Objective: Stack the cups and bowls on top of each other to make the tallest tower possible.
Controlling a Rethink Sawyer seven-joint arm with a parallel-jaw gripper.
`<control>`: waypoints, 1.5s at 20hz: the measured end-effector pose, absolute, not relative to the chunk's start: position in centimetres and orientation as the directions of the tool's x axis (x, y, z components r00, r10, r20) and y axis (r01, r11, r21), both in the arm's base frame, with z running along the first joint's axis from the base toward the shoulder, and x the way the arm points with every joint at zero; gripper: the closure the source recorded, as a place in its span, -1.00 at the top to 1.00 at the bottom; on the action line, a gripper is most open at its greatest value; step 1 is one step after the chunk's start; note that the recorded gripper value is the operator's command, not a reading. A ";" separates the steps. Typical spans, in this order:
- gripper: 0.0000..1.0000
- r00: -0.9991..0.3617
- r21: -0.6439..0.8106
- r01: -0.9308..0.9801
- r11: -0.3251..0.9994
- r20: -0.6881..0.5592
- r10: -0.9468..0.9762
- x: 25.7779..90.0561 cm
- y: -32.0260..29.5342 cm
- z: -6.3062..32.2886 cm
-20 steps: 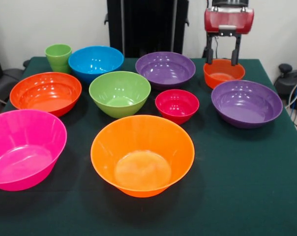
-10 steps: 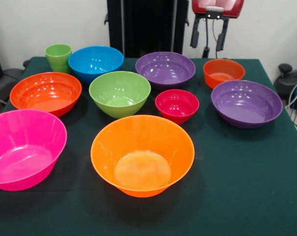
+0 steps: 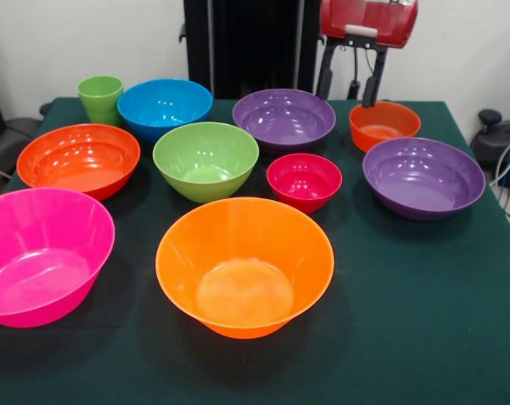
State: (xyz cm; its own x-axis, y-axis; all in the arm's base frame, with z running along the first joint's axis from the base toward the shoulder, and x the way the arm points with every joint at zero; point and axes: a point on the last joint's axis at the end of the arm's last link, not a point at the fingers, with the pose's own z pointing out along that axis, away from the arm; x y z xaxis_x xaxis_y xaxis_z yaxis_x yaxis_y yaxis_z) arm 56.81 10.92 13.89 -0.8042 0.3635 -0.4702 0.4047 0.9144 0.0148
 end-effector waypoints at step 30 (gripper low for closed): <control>1.00 -0.796 -0.010 0.421 0.907 -0.483 0.364 71.8 7.6 15.0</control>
